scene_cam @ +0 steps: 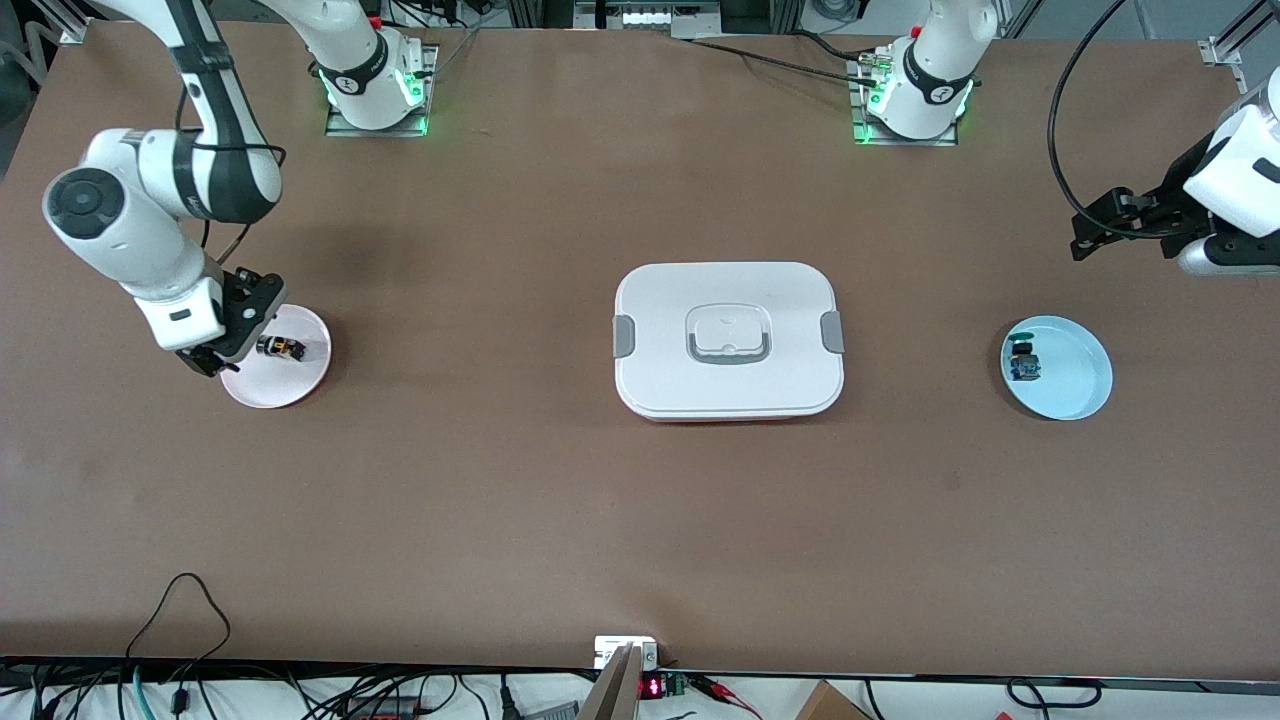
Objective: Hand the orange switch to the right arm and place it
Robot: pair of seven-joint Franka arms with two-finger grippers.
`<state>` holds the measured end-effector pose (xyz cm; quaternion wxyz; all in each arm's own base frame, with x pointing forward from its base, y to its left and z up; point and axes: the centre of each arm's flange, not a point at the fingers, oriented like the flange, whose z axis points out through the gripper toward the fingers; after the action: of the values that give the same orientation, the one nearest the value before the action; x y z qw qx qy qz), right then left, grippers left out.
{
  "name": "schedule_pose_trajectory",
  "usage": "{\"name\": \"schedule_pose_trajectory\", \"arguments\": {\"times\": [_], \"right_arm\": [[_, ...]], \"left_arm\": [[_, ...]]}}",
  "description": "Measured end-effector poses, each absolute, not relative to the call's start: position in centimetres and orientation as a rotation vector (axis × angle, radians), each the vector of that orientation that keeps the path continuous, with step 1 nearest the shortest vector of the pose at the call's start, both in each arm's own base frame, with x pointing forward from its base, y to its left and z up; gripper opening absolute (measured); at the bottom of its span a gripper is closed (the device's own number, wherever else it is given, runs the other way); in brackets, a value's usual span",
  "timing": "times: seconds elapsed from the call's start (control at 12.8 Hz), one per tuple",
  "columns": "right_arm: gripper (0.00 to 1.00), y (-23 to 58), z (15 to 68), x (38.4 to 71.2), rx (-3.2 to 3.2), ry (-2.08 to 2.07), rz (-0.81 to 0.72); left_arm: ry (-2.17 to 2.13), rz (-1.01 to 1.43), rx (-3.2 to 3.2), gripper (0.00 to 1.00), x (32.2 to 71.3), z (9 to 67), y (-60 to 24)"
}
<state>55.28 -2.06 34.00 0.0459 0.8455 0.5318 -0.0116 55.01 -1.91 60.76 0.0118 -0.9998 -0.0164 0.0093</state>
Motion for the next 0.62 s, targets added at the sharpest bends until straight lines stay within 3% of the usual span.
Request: {"name": "schedule_pose_trajectory", "arguments": {"times": [0.39, 0.62], "right_arm": [[1.0, -1.7, 42.3, 57.6, 2.836, 1.373, -0.09], [1.0, -1.1, 43.9, 58.0, 2.946, 1.104, -0.071]], "left_arm": [[-0.082, 0.035, -3.121, 1.0, 55.1, 60.7, -0.9], [-0.139, 0.038, -3.122, 1.0, 55.1, 60.6, 1.3]]}}
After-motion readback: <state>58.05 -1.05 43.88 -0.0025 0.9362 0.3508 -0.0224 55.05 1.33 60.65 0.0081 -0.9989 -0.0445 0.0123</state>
